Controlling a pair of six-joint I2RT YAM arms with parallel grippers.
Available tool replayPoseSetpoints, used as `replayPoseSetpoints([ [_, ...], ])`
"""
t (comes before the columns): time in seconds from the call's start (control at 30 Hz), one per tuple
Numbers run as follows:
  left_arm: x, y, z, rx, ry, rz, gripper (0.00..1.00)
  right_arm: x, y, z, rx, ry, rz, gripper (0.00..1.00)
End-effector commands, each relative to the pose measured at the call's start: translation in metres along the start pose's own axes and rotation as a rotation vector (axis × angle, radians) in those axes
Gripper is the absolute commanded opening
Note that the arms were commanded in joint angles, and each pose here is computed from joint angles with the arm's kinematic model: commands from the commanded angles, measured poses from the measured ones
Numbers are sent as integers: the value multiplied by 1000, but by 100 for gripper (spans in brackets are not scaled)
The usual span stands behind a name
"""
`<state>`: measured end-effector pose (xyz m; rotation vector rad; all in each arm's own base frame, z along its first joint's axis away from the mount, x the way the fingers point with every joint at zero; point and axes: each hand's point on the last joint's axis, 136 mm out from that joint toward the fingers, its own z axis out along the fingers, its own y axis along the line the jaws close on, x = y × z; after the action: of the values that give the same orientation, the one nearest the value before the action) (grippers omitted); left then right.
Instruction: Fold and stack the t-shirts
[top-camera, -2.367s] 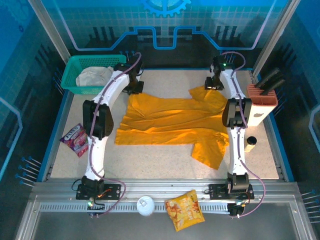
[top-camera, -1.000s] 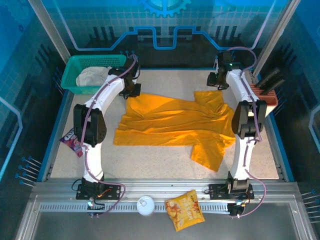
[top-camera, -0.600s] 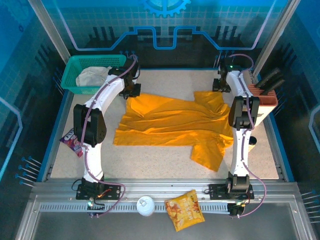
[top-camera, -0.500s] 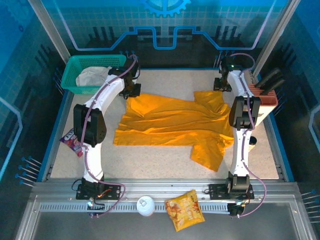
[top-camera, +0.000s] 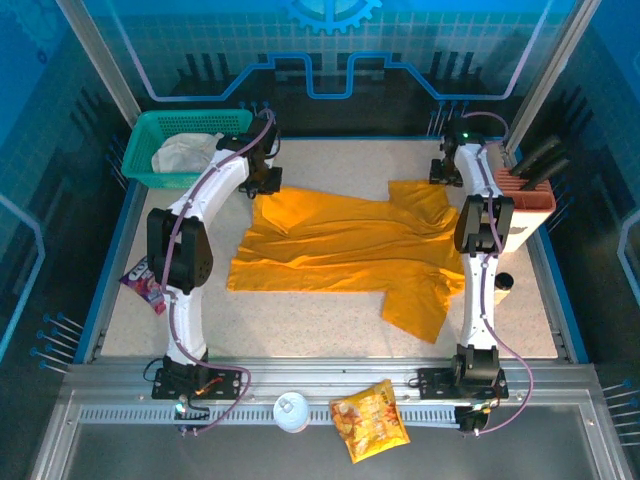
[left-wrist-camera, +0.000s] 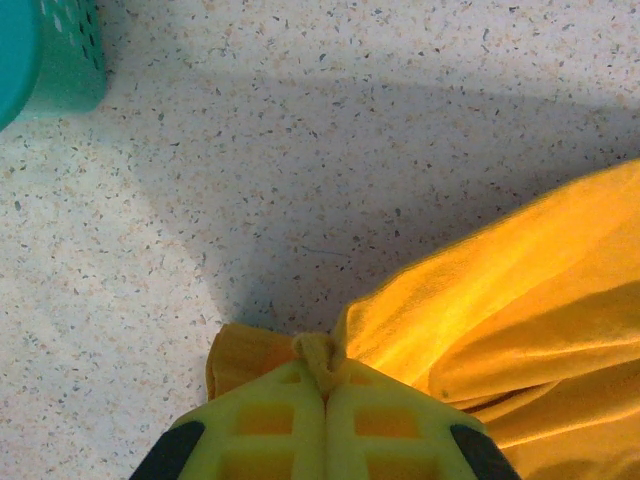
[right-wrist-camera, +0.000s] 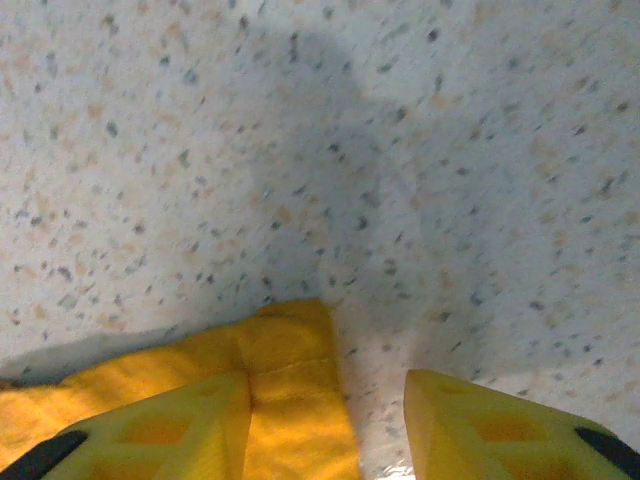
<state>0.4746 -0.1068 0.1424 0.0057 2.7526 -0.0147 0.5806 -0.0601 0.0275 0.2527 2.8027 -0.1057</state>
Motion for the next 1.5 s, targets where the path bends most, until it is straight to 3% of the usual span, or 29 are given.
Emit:
replayPoseSetpoints([
  [0.0,-2,0,-12,14,-22,-1,0,16,-14,17,-6,75,9,44],
  [0.17,-3,-1,-6,15,-9,-3,0,25,-8,24,-35,107,4,36],
  [0.57,1,-4,-2,26,4,-11,0,41,9,29,-93,158,8,34],
  [0.87,3,-2,2,14,9,-8,0,51,20,37,-134,197,24,0],
  [0.93,2,-3,1,20,4,-11,0,47,24,29,-149,187,21,0],
  [1.03,-2,-5,-9,37,-22,-24,0,33,33,-2,-168,133,4,0],
  [1.2,-18,-2,-51,51,-116,-61,0,6,51,-94,-193,-37,-41,0],
  [1.33,-25,6,-100,47,-192,-108,0,-6,57,-197,-204,-232,-74,0],
  [1.47,-24,10,-169,100,-313,-150,0,6,58,-307,-218,-444,-116,0],
])
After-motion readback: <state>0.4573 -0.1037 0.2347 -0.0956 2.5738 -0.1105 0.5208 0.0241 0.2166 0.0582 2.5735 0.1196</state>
